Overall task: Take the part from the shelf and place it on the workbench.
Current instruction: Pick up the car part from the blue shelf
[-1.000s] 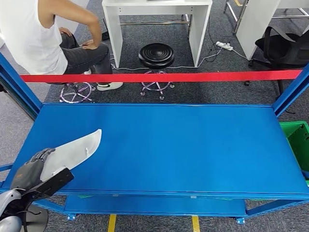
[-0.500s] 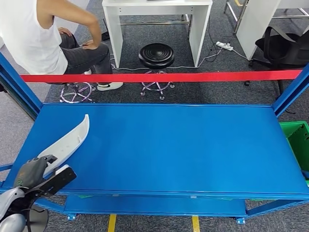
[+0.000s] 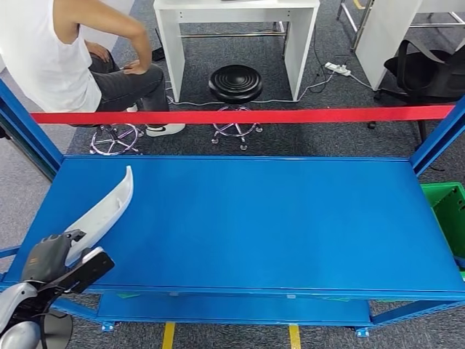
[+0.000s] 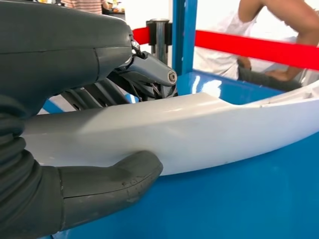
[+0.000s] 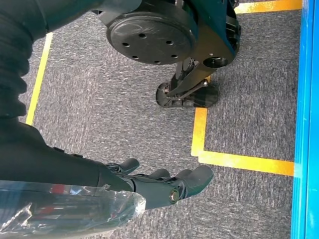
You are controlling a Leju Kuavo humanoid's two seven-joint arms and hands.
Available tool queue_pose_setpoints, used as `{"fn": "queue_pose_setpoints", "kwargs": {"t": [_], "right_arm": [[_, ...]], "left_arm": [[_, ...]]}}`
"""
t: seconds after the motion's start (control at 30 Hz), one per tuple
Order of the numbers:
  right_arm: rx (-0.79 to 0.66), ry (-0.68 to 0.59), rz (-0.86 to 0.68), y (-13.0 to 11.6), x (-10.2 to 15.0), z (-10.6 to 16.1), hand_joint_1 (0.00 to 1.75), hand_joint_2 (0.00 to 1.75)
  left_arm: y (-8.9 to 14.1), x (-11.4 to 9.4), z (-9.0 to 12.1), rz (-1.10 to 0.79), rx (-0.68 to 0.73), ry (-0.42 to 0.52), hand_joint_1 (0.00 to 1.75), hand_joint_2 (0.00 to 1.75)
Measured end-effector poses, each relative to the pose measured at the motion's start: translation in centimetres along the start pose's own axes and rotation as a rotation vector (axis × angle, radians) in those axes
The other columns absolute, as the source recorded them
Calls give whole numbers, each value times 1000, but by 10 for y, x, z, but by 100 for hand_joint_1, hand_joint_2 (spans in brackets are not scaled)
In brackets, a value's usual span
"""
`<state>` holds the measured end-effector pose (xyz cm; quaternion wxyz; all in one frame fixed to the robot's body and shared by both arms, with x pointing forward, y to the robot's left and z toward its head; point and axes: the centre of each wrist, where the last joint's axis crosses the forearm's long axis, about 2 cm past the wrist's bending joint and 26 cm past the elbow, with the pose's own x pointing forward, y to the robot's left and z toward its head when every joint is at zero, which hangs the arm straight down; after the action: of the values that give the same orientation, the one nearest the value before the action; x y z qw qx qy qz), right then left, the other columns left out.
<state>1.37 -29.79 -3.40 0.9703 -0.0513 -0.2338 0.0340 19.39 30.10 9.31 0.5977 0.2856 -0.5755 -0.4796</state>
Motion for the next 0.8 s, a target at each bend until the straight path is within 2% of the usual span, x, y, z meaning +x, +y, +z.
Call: {"fn": "queue_pose_setpoints", "kwargs": {"t": [0.13, 0.23, 0.5, 0.8], "right_arm": [[-17, -11, -32, -1, -1, 2, 0, 175], [-40, -33, -85, -3, -1, 3, 0, 175], [-90, -205, -232, -12, 18, 4, 0, 175], [-70, -556, -415, -33, 67, 10, 0, 175]], "left_arm": [[-2, 5, 4, 38, 41, -15, 175, 175], [-7, 18, 13, 85, 85, -17, 175, 175], [-11, 38, 33, 166, 197, -76, 175, 175], [-6, 52, 36, 211, 332, -199, 175, 175]]}}
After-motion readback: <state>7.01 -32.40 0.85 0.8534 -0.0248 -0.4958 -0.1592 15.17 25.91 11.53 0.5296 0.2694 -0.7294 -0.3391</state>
